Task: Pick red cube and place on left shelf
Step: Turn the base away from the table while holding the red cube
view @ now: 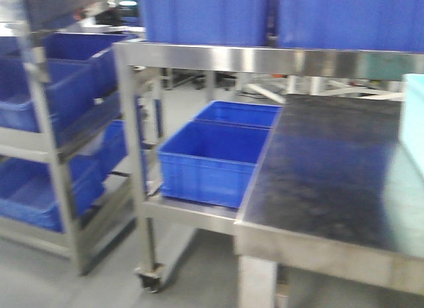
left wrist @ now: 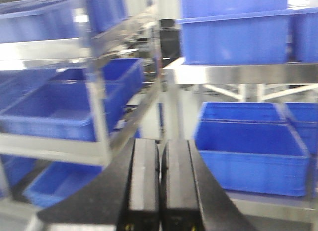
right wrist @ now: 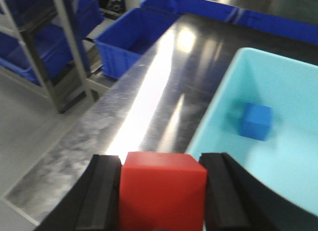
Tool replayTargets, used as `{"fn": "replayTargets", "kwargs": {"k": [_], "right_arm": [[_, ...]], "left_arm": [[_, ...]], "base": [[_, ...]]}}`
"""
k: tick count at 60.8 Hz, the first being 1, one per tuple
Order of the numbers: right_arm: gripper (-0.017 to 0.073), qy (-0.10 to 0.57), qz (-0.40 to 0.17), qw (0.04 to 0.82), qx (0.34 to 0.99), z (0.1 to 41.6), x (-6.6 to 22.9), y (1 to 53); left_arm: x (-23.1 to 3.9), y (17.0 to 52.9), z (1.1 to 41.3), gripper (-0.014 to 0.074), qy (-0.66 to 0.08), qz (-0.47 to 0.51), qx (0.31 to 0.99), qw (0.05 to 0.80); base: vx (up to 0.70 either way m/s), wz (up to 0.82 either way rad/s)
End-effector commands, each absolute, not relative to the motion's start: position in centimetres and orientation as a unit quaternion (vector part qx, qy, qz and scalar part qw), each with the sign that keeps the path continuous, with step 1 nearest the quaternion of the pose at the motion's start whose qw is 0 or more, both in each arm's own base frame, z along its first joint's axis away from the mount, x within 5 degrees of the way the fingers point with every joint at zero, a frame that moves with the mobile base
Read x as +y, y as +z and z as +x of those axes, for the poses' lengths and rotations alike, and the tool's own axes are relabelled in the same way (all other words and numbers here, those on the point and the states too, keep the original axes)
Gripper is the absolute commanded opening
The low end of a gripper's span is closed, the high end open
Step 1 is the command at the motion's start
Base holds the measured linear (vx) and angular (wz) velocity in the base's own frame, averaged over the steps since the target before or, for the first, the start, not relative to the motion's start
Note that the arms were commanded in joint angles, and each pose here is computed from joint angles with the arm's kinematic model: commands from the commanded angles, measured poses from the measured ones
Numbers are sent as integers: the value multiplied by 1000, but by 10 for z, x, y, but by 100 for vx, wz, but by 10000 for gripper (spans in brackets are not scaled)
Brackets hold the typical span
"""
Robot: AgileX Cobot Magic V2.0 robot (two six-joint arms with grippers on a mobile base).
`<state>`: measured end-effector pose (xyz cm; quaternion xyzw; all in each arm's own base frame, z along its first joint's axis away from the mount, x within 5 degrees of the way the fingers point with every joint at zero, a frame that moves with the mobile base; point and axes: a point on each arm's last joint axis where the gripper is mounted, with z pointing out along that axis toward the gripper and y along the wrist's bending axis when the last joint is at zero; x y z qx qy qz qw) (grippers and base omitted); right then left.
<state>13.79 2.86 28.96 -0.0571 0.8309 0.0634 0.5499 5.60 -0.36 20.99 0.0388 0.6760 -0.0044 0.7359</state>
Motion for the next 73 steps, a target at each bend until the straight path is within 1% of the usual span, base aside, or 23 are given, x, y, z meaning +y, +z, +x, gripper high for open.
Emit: {"fn": "replayTargets", "kwargs": {"k": [1, 17, 73], "right_arm": [[57, 66, -64, 594, 799, 140, 29, 306], [57, 66, -64, 594, 799, 140, 29, 306], [57, 66, -64, 594, 799, 140, 29, 306]], "left_arm": [[-3, 210, 57, 106, -4, 34, 656, 754], [-3, 210, 57, 106, -4, 34, 656, 754], [-3, 210, 57, 106, -4, 34, 656, 754]], "base": [[-15, 35], [-14, 51], [-15, 60]]}}
